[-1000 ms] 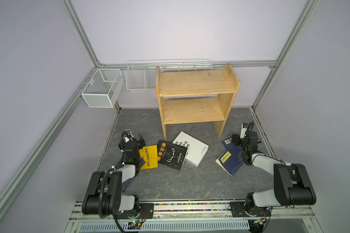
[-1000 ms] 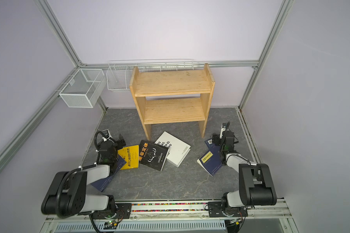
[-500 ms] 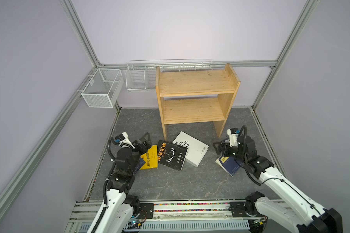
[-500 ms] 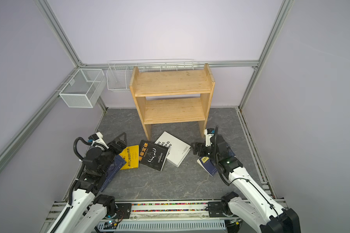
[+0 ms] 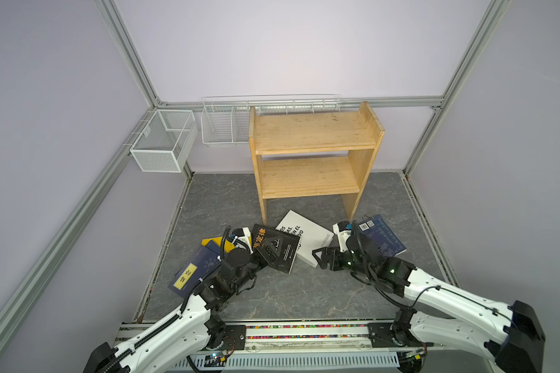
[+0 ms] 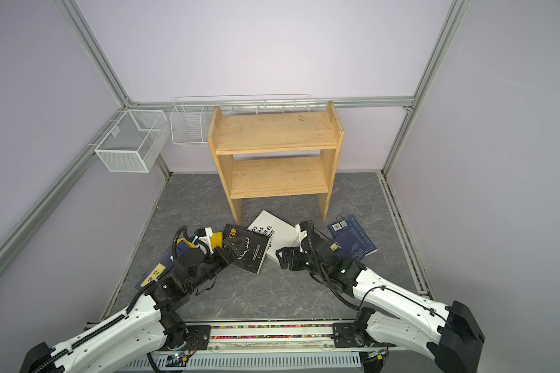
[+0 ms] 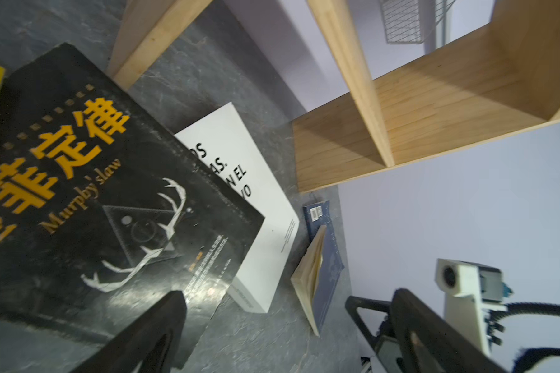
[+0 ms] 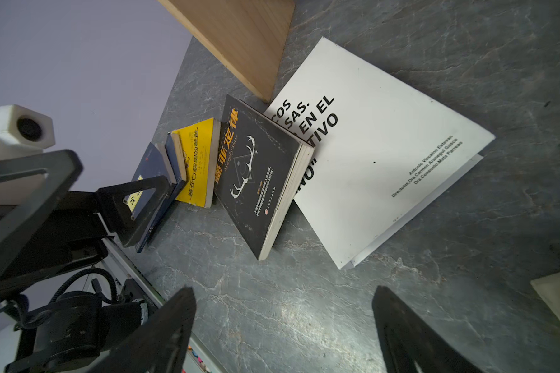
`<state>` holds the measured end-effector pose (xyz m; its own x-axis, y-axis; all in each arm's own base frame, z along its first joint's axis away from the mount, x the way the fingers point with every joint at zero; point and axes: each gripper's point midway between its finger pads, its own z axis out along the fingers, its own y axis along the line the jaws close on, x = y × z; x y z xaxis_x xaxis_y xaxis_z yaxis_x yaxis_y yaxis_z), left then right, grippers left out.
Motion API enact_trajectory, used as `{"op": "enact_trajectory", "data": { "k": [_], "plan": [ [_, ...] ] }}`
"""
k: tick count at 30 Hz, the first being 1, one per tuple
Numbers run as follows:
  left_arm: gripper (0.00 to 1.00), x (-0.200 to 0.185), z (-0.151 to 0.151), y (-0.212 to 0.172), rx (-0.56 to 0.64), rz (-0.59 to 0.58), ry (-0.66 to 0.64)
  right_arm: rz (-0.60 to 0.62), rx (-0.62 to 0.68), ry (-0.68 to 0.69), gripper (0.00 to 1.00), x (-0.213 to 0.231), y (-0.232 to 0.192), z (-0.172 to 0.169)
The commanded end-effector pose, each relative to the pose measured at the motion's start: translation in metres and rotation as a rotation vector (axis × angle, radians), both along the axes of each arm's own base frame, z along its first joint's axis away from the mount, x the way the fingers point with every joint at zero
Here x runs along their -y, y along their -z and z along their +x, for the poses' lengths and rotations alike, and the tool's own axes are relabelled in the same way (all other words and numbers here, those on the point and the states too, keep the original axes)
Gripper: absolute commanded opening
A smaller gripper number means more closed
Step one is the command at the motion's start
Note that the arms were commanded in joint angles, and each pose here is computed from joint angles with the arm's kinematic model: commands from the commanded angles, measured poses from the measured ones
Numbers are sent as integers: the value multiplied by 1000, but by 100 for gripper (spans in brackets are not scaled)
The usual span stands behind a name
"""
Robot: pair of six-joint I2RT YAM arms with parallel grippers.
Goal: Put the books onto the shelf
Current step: 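Grasp the black book's opposite edges with the left and right grippers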
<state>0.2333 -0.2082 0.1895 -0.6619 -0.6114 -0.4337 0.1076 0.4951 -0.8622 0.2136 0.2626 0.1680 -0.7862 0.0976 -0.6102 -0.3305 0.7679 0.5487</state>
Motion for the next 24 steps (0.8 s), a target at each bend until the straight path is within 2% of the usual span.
{"op": "enact_trajectory", "data": {
  "k": [1, 2, 4, 8, 11, 13, 16, 19, 20, 24],
  "plan": [
    [99, -2, 6, -17, 57, -72, -2, 97, 3, -30, 89, -22, -17, 3],
    [99, -8, 9, -15, 40, -48, -26, 86, -18, -16, 89, -22, -12, 5],
    [99, -19, 14, -13, 63, 90, -59, 65, -56, 21, 89, -22, -2, 10],
    [99, -46, 22, -16, 110, 378, -129, 101, -122, 97, 91, -34, 12, 19],
    [99, -52, 30, -24, 158, 493, -138, 108, -149, 150, 94, -44, 24, 19],
    [99, -50, 36, -20, 151, 511, -126, 103, -171, 175, 95, -54, 31, 16],
    [99, -38, 48, -12, 125, 466, -77, 116, -165, 172, 96, -73, 39, 11],
    [99, -27, 54, -6, 107, 458, -43, 196, -162, 168, 99, -94, 46, 15],
    [99, -23, 56, -4, 109, 453, -26, 232, -149, 152, 97, -102, 45, 18],
    [99, -13, 57, -1, 121, 444, 22, 195, -183, 143, 94, -113, 64, 19]
  ]
}}
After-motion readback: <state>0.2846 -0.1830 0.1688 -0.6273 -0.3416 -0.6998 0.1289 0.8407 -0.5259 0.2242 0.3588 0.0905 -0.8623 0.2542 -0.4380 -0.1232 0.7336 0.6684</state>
